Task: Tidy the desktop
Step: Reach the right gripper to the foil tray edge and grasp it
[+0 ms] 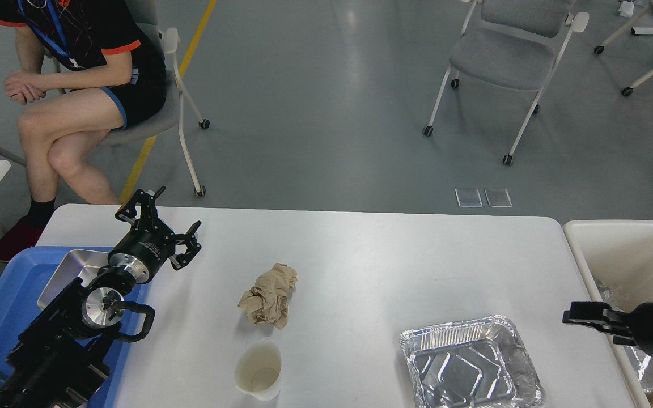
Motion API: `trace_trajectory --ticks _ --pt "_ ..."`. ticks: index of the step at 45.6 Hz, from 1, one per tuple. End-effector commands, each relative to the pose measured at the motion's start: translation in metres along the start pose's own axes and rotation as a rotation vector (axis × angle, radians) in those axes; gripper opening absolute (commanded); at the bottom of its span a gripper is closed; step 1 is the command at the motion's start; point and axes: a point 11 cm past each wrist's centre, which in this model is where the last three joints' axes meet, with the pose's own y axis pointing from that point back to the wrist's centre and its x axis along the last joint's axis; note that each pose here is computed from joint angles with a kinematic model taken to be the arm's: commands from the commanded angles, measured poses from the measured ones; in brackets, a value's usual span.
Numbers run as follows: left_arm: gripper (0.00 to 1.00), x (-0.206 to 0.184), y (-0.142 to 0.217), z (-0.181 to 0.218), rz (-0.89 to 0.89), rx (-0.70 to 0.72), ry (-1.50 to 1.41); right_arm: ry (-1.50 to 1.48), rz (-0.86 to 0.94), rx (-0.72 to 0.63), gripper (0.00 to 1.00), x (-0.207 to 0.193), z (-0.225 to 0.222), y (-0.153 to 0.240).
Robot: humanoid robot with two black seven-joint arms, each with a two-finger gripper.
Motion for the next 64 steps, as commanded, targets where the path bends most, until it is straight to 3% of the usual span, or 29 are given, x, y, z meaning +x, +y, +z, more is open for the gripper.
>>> trace_trajectory --ticks 1,21,33,38,42,46,55,64 --pt "0.97 0.005 0.003 -0.003 0.011 0.005 0.001 0.03 -0.025 -0.005 1.0 -0.012 -0.001 -0.02" --pt "0.97 0.012 0.008 -0.007 0.035 0.014 -0.004 0.028 -0.069 0.045 1.0 -0.029 -0.019 -0.038" --pt "0.97 0.009 0.004 -0.006 0.044 0.013 -0.006 -0.003 -0.094 0.079 0.98 -0.041 -0.025 -0.069" --pt "0.97 0.009 0.003 -0.003 0.046 0.009 -0.01 -0.011 -0.1 0.078 0.7 -0.044 -0.026 -0.076" --pt "0.97 0.012 0.005 -0.004 0.053 0.011 -0.01 -0.011 -0.101 0.077 0.31 -0.044 -0.025 -0.076" --pt "0.97 0.014 0.007 -0.005 0.058 0.014 -0.01 -0.015 -0.101 0.071 0.0 -0.044 -0.023 -0.076" --pt "0.97 0.016 0.008 -0.006 0.062 0.015 -0.01 -0.021 -0.105 0.069 0.0 -0.046 -0.02 -0.075" --pt "0.97 0.017 0.008 -0.006 0.064 0.016 -0.013 -0.043 -0.077 0.162 0.0 -0.033 -0.038 -0.072"
